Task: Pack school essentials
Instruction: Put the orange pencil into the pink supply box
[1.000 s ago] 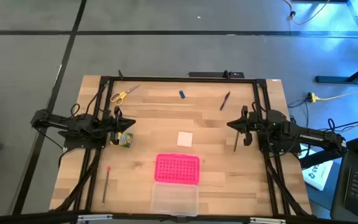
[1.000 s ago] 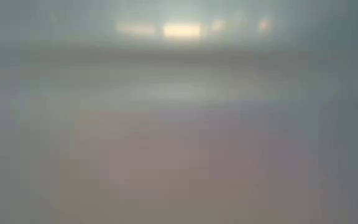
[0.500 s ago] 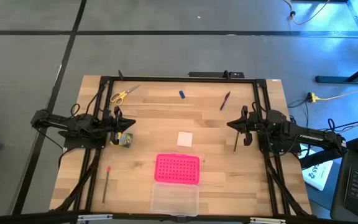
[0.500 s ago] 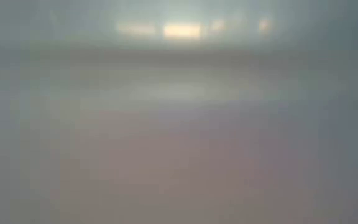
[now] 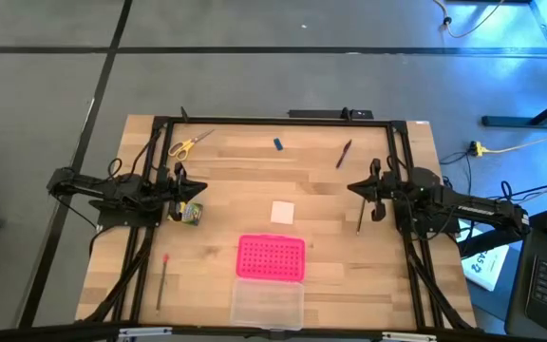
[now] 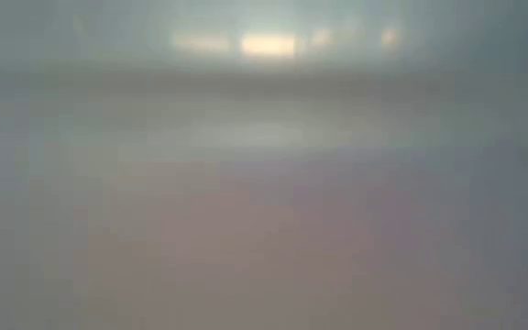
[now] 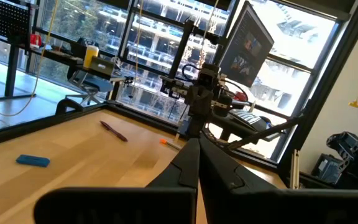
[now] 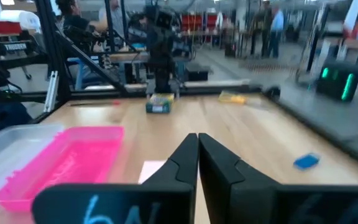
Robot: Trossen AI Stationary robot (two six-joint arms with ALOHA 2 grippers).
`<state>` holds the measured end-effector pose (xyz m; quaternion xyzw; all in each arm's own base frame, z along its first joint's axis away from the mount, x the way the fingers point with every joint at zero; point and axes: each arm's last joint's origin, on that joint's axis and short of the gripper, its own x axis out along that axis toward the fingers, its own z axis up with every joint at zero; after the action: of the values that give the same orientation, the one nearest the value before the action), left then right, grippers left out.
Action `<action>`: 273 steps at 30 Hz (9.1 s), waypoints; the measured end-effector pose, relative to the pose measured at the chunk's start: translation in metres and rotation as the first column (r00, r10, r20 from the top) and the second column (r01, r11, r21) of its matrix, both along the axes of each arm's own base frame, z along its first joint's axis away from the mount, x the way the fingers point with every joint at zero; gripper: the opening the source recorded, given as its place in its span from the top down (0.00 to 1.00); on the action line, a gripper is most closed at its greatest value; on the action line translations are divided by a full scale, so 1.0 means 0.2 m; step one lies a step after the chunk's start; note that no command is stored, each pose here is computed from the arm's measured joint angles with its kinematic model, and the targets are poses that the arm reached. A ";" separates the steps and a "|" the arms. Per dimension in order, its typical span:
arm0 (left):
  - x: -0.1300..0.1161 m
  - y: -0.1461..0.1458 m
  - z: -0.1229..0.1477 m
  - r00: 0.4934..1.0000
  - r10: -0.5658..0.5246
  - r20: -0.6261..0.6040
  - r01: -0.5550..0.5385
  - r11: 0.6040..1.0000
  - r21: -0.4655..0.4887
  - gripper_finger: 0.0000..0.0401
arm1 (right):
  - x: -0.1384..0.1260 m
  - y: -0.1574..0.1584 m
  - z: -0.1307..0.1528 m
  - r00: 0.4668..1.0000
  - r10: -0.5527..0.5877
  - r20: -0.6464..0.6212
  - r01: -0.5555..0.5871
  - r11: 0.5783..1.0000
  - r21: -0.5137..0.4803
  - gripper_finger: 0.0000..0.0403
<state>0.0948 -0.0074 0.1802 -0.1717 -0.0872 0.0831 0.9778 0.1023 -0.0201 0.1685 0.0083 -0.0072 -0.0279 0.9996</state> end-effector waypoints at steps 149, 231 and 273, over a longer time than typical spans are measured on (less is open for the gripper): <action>0.49 -0.03 0.77 0.760 0.226 -0.610 -0.104 0.968 0.230 1.00 | 0.18 -0.30 -0.09 0.144 -0.025 -0.989 0.972 -0.181 0.146 0.52; 0.49 -0.03 0.76 0.753 0.227 -0.618 -0.101 0.967 0.233 1.00 | 0.39 -0.30 0.15 0.311 -0.193 -0.931 0.939 0.213 0.270 0.89; 0.49 -0.09 0.75 0.752 0.161 -0.640 -0.020 0.975 0.222 1.00 | 0.76 0.03 0.64 0.836 -0.127 -0.534 0.409 0.794 0.450 0.89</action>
<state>0.1930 -0.0258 0.3301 -0.0279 0.2434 0.1761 0.9534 0.2545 -0.0141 0.2958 0.2852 0.2465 -0.1760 0.9094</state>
